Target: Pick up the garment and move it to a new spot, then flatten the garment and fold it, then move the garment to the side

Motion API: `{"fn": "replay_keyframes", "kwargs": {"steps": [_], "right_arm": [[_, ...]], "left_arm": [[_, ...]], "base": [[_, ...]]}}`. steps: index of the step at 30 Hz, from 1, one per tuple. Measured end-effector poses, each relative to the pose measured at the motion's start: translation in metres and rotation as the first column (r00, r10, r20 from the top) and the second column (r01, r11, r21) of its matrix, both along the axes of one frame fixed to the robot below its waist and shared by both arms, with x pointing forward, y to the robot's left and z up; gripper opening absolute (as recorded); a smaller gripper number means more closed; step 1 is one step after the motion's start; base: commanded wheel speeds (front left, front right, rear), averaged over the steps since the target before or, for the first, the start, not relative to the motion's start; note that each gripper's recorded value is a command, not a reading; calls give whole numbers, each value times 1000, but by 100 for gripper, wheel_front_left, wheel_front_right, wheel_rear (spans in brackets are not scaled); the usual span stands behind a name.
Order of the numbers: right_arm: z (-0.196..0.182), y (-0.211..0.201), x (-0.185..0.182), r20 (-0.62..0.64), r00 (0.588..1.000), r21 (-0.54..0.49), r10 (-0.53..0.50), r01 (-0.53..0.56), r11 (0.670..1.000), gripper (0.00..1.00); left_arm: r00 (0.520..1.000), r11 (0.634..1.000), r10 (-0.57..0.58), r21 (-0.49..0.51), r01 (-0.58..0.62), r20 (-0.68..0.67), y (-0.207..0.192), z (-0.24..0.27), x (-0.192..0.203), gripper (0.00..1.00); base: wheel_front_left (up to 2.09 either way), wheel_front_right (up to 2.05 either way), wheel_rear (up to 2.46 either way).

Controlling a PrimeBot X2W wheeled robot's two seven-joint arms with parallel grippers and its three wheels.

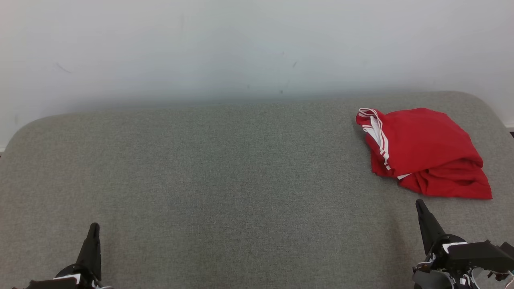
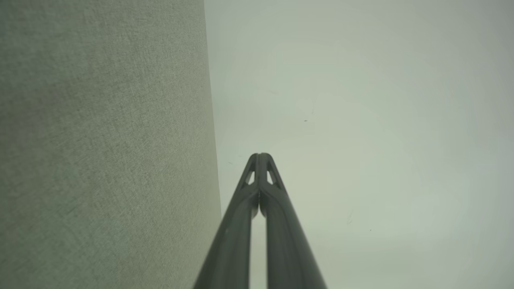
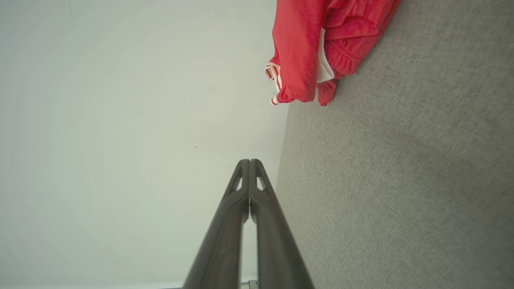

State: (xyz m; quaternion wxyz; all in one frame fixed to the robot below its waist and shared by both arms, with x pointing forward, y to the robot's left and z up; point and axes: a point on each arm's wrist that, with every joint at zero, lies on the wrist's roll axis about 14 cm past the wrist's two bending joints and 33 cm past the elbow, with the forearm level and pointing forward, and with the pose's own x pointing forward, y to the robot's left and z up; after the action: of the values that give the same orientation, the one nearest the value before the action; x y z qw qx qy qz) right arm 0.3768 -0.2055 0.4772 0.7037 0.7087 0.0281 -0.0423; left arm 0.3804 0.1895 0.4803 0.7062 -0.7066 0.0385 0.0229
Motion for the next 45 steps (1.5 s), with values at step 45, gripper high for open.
{"fn": "replay_keyframes", "kwargs": {"steps": [45], "right_arm": [[0, 0, 0, 4, 1000, 0, 0, 0, 1000, 0]], "left_arm": [[1000, 1000, 0, 0, 0, 0, 0, 0, 0, 0]], "base": [[0, 0, 0]]}}
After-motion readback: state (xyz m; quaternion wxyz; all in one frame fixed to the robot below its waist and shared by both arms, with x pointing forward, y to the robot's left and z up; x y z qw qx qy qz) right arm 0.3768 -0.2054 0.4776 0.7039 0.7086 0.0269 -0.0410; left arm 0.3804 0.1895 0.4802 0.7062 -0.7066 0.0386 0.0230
